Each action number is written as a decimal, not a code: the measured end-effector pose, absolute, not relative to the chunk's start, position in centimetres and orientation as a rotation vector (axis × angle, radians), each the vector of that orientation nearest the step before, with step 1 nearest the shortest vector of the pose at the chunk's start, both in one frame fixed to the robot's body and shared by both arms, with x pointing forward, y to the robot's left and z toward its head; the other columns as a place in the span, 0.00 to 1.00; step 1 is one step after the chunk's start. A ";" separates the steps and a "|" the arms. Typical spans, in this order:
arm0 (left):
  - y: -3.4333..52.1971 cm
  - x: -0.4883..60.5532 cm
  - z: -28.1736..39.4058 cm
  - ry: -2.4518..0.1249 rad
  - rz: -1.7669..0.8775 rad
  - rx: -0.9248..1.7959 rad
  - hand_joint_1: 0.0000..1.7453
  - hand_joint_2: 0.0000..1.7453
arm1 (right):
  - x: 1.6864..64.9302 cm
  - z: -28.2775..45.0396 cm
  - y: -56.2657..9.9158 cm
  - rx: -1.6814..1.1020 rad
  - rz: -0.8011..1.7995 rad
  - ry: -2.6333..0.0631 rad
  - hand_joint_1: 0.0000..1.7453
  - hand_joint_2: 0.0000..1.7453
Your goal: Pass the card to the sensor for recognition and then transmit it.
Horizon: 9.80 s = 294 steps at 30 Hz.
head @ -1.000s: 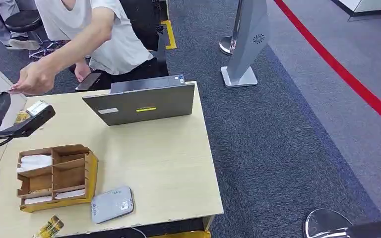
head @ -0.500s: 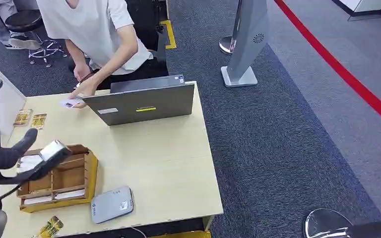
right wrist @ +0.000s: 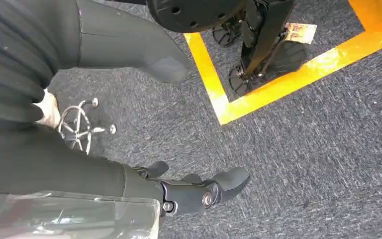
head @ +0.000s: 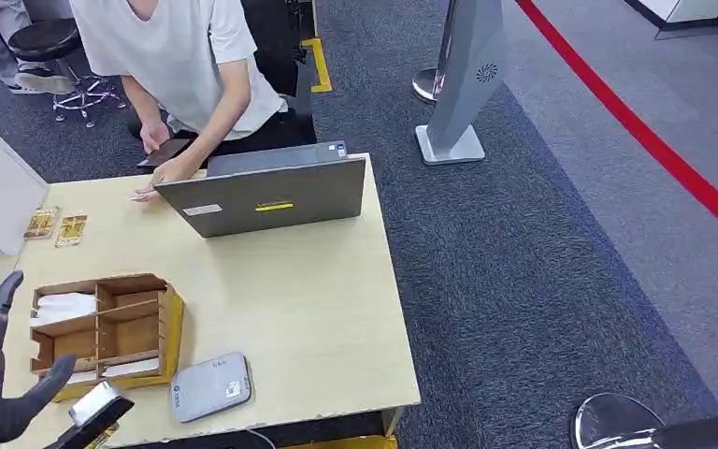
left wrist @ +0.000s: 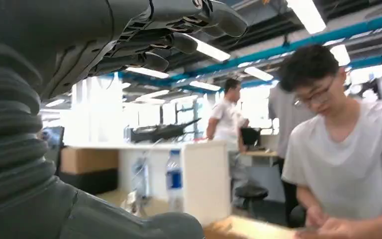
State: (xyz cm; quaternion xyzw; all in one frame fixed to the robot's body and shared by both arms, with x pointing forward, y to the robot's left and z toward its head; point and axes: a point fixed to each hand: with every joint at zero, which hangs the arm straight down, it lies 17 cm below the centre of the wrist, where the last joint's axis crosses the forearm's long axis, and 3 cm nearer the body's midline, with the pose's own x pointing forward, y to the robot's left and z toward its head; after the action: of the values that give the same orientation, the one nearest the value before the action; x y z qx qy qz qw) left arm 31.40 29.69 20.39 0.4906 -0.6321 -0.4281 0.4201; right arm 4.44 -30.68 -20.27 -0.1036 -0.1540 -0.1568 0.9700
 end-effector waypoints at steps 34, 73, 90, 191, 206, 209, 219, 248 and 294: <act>32.1 27.9 16.1 -1.409 -1.011 1.203 0.00 1.00 | 4.0 -19.1 -30.2 -0.208 -0.275 -0.303 0.00 1.00; 34.0 27.5 15.9 -1.370 -0.938 1.342 0.00 1.00 | 1.7 -19.0 -30.4 -0.225 -0.261 -0.229 0.00 1.00; 33.5 28.5 16.5 -1.408 -0.987 1.335 0.00 1.00 | 2.1 -19.0 -29.9 -0.219 -0.227 -0.238 0.00 1.00; 30.2 38.5 25.6 -1.404 -1.603 1.157 1.00 1.00 | 2.6 -20.0 -28.4 -0.172 -0.154 -0.232 0.00 1.00; 33.0 47.0 30.8 -1.329 -1.130 1.769 1.00 1.00 | 4.3 -20.7 -28.6 -0.170 0.020 -0.271 0.00 1.00; 33.7 48.1 28.9 -1.311 -1.126 1.798 1.00 1.00 | 3.7 -21.3 -29.2 -0.179 0.035 -0.249 0.00 1.00; 33.0 50.2 26.5 -1.337 -1.124 1.787 1.00 1.00 | 2.4 -22.6 -29.6 -0.181 0.038 -0.204 0.00 1.00; 32.7 52.1 29.4 -1.342 -1.089 1.794 1.00 1.00 | 0.8 -23.3 -29.9 -0.180 0.017 -0.145 0.00 1.00; 59.6 7.1 0.9 -0.993 1.081 0.702 0.00 1.00 | -0.4 -19.7 -27.2 -0.203 -0.178 -0.111 0.00 1.00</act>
State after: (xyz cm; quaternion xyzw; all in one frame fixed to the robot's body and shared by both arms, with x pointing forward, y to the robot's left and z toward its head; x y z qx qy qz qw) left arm 7.13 59.59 0.86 0.3136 -0.4436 0.4826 0.6870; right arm -0.40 -27.21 -19.74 -0.1009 -0.0553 -0.0885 0.9894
